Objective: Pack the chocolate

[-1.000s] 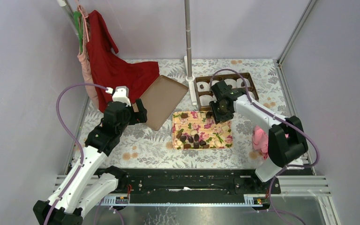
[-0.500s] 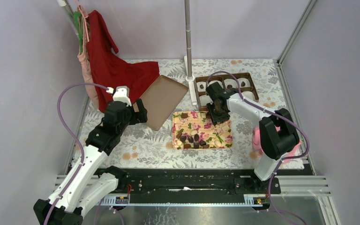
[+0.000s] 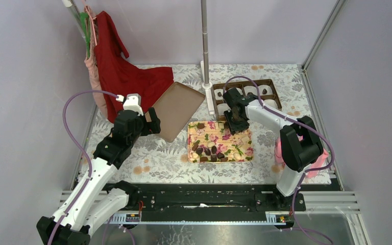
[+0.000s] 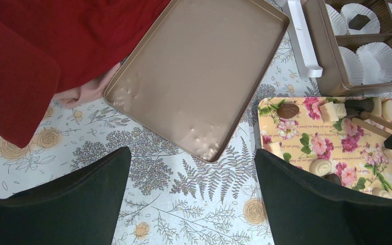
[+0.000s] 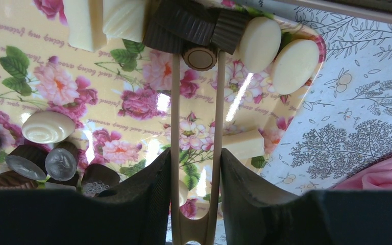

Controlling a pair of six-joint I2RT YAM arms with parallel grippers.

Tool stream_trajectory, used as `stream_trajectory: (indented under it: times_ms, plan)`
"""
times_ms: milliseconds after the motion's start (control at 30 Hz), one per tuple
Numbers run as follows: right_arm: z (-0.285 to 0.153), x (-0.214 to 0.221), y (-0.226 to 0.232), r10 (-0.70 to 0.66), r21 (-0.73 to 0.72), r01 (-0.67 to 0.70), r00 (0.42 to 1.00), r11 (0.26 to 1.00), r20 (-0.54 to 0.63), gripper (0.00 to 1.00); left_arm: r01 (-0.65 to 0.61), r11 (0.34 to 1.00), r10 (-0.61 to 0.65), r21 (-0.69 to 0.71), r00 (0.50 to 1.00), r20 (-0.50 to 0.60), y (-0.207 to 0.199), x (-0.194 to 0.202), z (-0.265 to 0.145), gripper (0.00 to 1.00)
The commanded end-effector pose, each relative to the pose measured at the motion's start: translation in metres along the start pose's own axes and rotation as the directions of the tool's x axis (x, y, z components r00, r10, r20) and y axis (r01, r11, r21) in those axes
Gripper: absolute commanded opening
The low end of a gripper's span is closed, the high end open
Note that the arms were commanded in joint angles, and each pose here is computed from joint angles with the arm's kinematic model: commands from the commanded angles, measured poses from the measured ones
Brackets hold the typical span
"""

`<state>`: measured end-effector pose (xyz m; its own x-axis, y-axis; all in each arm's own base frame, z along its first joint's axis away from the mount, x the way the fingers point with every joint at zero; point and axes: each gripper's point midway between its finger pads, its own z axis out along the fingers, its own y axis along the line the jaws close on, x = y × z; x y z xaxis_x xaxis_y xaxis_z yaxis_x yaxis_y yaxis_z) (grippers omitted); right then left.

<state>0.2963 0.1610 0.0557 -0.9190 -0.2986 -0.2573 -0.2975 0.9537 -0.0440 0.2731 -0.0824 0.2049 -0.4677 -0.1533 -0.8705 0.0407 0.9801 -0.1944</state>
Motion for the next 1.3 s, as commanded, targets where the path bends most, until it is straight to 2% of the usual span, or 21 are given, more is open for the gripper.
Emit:
stream_trajectory:
  times_ms: [0, 300, 700, 1267]
  plan:
    - [-0.005, -0.02, 0.001, -0.003, 0.019, 0.002, 0.998, 1.0, 0.061, 0.38, 0.0, 1.0, 0.0, 0.002, 0.999, 0.034, 0.0, -0.007, 0.003, 0.99]
    - [-0.02, -0.012, -0.001, -0.006, 0.011, 0.005, 0.998, 1.0, 0.068, 0.28, 0.0, 1.0, 0.0, 0.006, 0.999, 0.034, -0.001, -0.007, 0.002, 0.99]
    - [-0.038, -0.001, -0.001, -0.018, -0.016, 0.019, 0.997, 1.0, 0.07, 0.2, 0.001, 1.0, -0.001, 0.008, 0.999, 0.039, -0.001, -0.008, 0.001, 0.99]
    - [-0.083, -0.058, -0.03, -0.005, 0.068, -0.01, 0.976, 0.998, 0.218, 0.2, 0.0, 1.0, -0.001, 0.009, 0.999, 0.038, -0.001, -0.007, 0.001, 0.99]
